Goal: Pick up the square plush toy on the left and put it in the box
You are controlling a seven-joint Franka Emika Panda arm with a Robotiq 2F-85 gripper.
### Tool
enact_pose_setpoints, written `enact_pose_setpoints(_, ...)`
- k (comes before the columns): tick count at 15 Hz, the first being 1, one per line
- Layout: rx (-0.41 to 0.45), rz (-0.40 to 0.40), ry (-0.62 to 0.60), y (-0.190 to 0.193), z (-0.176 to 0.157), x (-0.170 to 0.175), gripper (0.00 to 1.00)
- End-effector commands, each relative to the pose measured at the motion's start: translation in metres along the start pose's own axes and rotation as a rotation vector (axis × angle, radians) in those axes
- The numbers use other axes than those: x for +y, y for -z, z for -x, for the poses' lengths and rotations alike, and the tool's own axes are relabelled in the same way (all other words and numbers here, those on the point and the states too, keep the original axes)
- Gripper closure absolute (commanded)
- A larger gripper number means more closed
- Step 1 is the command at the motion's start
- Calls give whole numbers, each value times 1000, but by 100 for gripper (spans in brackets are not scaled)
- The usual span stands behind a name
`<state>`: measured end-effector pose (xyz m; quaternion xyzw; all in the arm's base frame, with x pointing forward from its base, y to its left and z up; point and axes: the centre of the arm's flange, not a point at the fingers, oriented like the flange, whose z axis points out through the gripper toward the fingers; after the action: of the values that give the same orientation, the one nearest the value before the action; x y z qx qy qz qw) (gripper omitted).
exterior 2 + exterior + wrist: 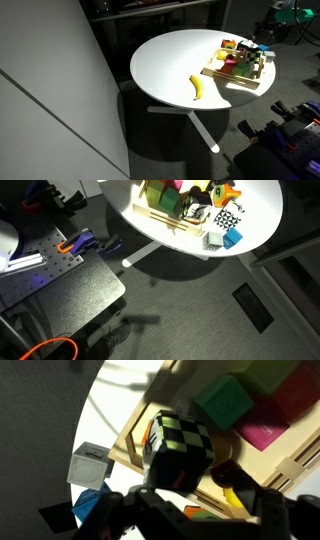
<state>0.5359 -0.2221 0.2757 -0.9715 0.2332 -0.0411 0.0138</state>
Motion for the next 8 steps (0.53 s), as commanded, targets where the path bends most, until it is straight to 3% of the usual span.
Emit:
enact_pose_setpoints(1, -29, -44, 18, 17, 11, -19, 0)
enact_pose_setpoints(8, -262, -124, 147, 33, 48, -68, 0)
